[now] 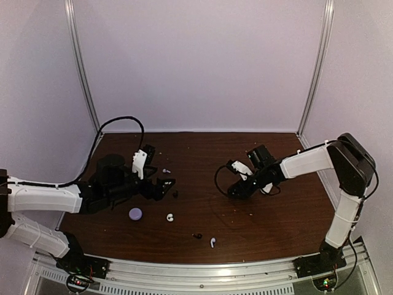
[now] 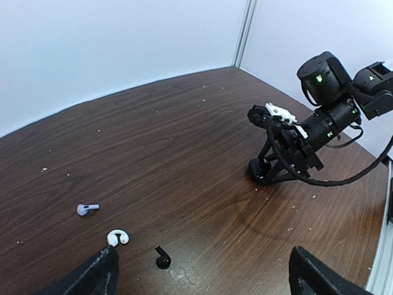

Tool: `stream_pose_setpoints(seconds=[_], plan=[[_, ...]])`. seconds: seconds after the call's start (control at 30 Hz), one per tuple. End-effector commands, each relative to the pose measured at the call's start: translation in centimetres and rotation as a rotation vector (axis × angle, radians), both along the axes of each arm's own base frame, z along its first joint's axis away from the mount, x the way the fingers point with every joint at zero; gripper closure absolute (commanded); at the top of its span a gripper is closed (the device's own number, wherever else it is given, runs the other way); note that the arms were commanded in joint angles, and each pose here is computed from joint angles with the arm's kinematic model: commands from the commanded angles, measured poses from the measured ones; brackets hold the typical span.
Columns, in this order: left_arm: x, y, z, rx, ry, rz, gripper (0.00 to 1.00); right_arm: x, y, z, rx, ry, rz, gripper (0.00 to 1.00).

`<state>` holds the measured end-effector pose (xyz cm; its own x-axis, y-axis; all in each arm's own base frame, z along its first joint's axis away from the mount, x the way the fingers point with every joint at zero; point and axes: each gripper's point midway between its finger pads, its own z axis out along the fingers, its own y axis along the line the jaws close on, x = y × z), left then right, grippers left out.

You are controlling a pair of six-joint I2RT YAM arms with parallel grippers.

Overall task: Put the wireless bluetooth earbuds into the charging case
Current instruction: Pick up the charging case from the center of the board, then pass from the right arm to the left

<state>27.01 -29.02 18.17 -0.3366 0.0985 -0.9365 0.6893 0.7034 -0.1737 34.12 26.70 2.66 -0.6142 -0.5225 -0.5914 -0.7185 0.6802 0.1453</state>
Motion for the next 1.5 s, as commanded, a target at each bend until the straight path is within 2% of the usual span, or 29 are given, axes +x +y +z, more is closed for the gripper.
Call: stream_pose_setpoints(seconds=[0.0, 0.17, 0.53, 0.7, 0.83, 0.93, 1.13, 1.33, 1.47], plan=[[-0.3, 1.0, 2.8, -0.079, -0.136, 0.024, 0.02, -0.6, 0.3, 1.4, 0.031, 0.015, -0.017, 0.49], [-1.7, 1.8, 4.1, -0.093, -0.257, -0.006, 0.05, -1.9, 1.9, 5.4, 0.171, 0.024, -0.017, 0.54], [-6.9, -1.7, 3.0, 0.146, -0.548, -0.224, 0.08, -9.8, 5.8, 11.9, 0.423, 0.199, 0.111, 0.55], [-9.7, -4.4, 2.1, 0.203, -0.650, -0.359, 0.09, -12.4, 5.9, 13.7, 0.450, 0.262, 0.161, 0.55], [-10.9, -7.0, 1.0, 0.324, -0.717, -0.436, 0.12, -14.3, 6.1, 14.7, 0.469, 0.314, 0.194, 0.55], [-11.4, -8.7, 1.0, 0.364, -0.753, -0.483, 0.15, -15.7, 6.4, 14.6, 0.464, 0.352, 0.217, 0.55], [-12.4, -10.8, 2.0, 0.363, -0.810, -0.568, 0.20, -18.5, 7.6, 14.4, 0.453, 0.411, 0.281, 0.56], [-13.8, -12.1, 0.4, 0.416, -0.827, -0.654, 0.26, -19.8, 8.5, 14.2, 0.444, 0.451, 0.317, 0.56], [-14.6, -12.5, -0.1, 0.424, -0.825, -0.686, 0.34, -20.4, 9.0, 14.1, 0.436, 0.470, 0.337, 0.56]])
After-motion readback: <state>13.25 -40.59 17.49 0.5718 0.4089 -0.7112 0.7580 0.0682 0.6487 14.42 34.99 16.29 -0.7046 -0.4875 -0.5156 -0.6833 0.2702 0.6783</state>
